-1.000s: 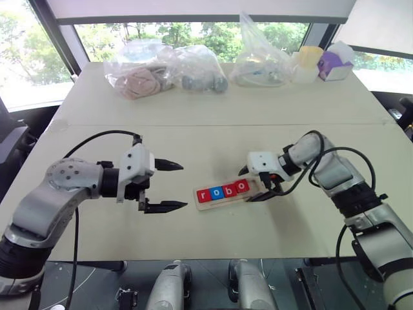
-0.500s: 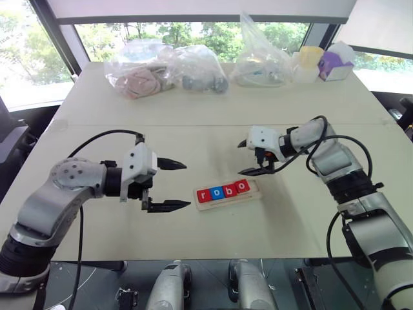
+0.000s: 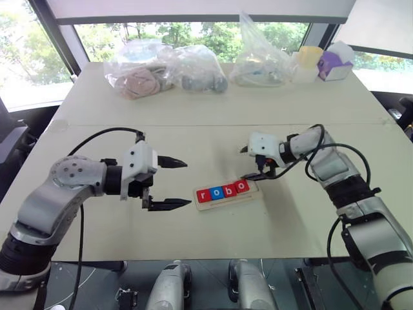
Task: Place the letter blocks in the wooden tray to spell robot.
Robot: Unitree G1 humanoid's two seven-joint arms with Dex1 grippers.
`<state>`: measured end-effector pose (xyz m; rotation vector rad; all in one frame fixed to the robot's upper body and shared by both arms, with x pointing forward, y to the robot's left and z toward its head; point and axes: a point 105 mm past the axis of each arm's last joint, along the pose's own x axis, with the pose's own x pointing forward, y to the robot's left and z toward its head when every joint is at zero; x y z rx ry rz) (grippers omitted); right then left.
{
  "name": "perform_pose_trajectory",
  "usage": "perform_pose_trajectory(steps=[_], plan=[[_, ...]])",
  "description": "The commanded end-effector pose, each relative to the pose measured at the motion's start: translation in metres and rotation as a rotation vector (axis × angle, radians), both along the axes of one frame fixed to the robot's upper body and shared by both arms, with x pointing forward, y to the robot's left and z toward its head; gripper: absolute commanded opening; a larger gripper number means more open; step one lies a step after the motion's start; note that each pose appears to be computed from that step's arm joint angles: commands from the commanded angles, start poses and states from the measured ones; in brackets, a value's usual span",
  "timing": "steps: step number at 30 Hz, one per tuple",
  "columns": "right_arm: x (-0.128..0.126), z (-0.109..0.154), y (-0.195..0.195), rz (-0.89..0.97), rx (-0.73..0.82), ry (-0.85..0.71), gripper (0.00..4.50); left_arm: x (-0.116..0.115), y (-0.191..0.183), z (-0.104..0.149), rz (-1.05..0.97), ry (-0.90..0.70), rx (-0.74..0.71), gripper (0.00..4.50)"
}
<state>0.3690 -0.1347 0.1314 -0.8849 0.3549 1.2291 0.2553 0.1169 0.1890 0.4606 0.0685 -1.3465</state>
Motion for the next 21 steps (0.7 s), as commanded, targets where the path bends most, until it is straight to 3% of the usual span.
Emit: perform_pose_trajectory(steps=[1, 5, 10, 15, 21], plan=[[-0.006, 0.011, 0.003, 0.039, 0.002, -0.02, 4.45, -0.001, -0.002, 0.005, -0.012, -0.029, -0.004, 4.5], [-0.001, 0.018, 0.003, 0.016, 0.015, -0.061, 4.45, 0.0, -0.003, 0.005, -0.014, -0.029, -0.006, 4.5], [0.013, 0.045, -0.001, -0.062, 0.055, -0.192, 4.45, -0.001, -0.004, 0.004, -0.021, -0.027, -0.006, 4.5], [0.023, 0.063, -0.029, -0.219, 0.06, -0.31, 4.45, -0.001, -0.006, 0.004, -0.027, -0.027, -0.01, 4.5], [0.024, 0.077, -0.115, -0.83, 0.153, -0.398, 4.45, -0.005, -0.009, 0.003, -0.051, -0.016, -0.023, 4.5]])
